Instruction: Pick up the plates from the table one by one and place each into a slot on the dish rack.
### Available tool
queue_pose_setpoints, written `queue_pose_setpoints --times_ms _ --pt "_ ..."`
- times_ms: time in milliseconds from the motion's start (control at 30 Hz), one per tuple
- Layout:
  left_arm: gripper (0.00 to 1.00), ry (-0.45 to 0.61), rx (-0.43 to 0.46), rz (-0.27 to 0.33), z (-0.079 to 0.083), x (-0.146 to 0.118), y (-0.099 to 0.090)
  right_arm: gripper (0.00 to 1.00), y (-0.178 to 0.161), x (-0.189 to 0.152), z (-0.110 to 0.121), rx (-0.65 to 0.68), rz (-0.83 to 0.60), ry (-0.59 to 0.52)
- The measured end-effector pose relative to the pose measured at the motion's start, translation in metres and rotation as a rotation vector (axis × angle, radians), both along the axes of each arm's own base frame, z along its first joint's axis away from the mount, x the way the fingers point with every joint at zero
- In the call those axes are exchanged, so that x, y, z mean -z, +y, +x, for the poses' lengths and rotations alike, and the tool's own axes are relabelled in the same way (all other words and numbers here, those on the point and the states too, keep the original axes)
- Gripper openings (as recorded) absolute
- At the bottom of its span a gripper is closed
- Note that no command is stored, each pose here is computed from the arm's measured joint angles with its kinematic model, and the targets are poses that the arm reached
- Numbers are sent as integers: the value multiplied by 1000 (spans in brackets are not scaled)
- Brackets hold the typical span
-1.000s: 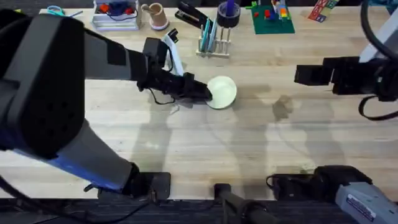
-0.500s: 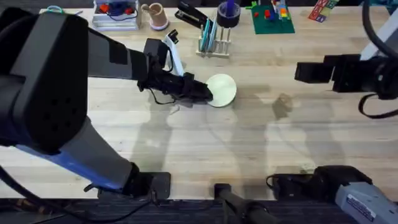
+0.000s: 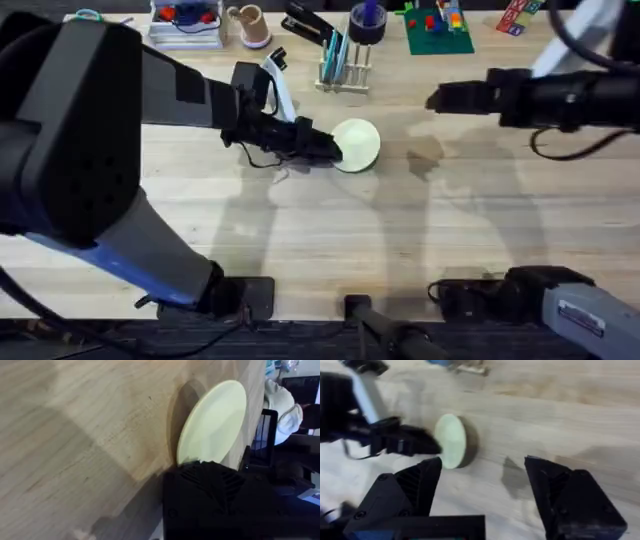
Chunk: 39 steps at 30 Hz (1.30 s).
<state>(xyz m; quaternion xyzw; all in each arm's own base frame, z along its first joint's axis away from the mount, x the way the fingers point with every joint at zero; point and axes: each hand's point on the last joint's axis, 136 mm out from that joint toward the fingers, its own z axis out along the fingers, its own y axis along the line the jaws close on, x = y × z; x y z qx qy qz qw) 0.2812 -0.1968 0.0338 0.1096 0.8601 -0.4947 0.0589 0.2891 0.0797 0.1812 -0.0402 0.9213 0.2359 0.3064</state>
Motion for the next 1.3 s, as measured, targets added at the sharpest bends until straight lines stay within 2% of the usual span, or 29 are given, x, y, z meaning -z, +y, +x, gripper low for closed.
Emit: queue_pose_setpoints --times_ms 167,300,667,1033,1100,1167,1267,1300 --pt "41 0 0 0 0 0 0 976 23 24 10 -87 125 98" --pt "41 0 0 0 0 0 0 975 38 45 17 -135 173 165" --pt "41 0 0 0 0 0 0 975 92 88 15 -291 192 259" --pt "41 1 0 0 0 0 0 940 117 115 11 -330 201 329" --pt "41 0 0 0 0 0 0 900 122 116 10 -342 200 329" --pt "41 1 0 0 0 0 0 803 126 116 9 -353 200 325" --pt "41 1 0 0 0 0 0 615 130 116 8 -363 200 320" --pt "42 1 0 0 0 0 0 515 130 116 8 -362 201 320"
